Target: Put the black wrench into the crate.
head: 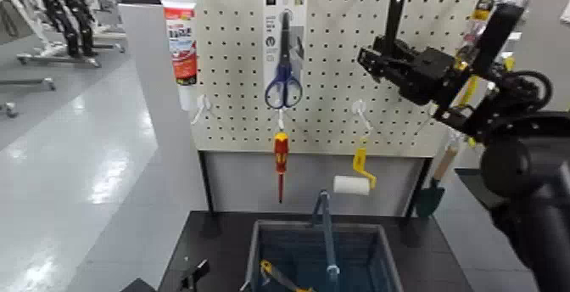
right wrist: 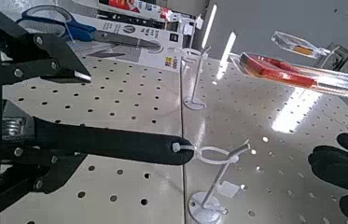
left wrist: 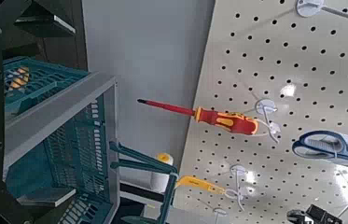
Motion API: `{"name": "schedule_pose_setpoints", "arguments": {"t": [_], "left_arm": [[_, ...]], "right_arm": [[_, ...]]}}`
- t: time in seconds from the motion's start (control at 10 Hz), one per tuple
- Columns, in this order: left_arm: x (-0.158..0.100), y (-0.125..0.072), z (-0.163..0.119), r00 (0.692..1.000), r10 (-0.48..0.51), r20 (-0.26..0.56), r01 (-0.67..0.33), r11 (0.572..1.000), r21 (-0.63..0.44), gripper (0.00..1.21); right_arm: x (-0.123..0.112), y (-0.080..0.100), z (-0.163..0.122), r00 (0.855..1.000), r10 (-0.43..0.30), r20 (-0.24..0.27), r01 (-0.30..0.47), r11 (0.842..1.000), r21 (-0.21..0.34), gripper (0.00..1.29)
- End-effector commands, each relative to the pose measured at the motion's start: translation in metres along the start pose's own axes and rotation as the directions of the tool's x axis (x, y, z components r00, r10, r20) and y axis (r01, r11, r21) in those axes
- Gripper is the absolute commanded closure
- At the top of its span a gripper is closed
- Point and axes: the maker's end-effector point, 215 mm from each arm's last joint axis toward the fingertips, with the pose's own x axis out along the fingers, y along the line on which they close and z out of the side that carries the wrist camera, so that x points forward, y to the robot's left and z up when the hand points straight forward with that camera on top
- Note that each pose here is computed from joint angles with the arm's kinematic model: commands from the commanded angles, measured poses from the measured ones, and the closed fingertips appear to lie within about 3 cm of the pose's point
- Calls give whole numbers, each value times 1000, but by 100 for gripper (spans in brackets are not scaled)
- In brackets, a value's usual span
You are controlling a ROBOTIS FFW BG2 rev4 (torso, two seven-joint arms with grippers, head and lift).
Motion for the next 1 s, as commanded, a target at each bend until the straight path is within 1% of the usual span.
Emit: {"name": "schedule_pose_setpoints", "arguments": {"t": [0.1,0.7,0.8,0.9,1.0], "left_arm": [[0,-1,1,1000,-2,2,2,1000,1,10],[0,-1,-1,1000,-3,-1,3,1000,-2,10],[0,-1,-1,1000,-3,-1,3,1000,-2,10],[0,-2,0,1000,-3,0,3,1000,-1,10],[0,-2,0,1000,-3,1,3,1000,-2,10]], "right_arm": [[-2,-1,5,1000,-9,-1,9,1000,-24,111],[-3,-3,12,1000,-23,-4,22,998,-61,111],[-5,-5,18,999,-34,6,34,997,-70,111],[-9,-1,32,999,-41,22,42,995,-92,111],[-12,7,55,998,-47,45,52,990,-132,111]]}}
